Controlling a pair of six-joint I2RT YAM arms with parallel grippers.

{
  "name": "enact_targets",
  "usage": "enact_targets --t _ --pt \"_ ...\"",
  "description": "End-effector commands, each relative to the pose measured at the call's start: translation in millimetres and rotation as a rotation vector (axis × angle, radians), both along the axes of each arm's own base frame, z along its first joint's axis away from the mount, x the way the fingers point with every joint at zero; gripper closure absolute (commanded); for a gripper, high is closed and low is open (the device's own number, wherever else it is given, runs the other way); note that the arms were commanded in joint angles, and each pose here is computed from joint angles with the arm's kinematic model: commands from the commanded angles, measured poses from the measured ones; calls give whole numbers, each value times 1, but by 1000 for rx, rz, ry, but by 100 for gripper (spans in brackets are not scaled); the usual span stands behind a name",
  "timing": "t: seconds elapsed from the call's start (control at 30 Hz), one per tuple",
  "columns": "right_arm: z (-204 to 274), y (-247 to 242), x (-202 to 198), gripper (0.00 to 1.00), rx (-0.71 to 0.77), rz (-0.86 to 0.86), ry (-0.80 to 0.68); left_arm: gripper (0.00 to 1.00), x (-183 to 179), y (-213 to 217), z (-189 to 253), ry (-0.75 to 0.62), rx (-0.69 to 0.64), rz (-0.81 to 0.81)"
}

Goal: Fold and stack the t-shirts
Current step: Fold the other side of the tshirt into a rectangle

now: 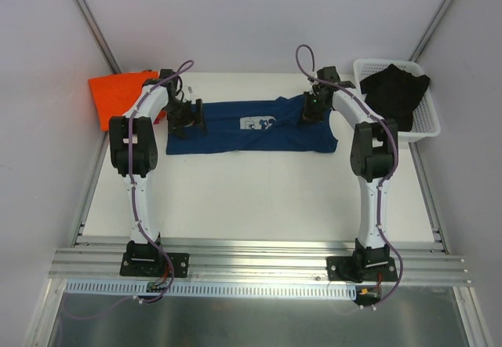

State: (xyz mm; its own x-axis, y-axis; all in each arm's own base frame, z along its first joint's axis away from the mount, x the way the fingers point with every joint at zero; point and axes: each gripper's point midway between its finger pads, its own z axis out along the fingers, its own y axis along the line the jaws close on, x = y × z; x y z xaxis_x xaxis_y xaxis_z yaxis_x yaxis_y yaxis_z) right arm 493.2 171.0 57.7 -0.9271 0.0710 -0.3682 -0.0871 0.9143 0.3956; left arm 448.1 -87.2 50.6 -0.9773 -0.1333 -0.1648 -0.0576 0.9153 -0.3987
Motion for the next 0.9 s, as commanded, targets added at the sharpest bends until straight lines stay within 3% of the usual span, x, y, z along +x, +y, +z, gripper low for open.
enact_targets --t 0.0,0.1,0.4,0.87 --pt "23 13 13 93 33 36 -73 14 -3 0 19 -24 15 7" --pt "27 14 17 99 35 35 -90 14 -4 0 18 -19 16 4" --pt "71 24 59 99 54 34 -253 14 -6 0 17 -15 16 4" --pt "32 85 72 98 101 100 -242 14 -14 -3 17 -11 30 -12"
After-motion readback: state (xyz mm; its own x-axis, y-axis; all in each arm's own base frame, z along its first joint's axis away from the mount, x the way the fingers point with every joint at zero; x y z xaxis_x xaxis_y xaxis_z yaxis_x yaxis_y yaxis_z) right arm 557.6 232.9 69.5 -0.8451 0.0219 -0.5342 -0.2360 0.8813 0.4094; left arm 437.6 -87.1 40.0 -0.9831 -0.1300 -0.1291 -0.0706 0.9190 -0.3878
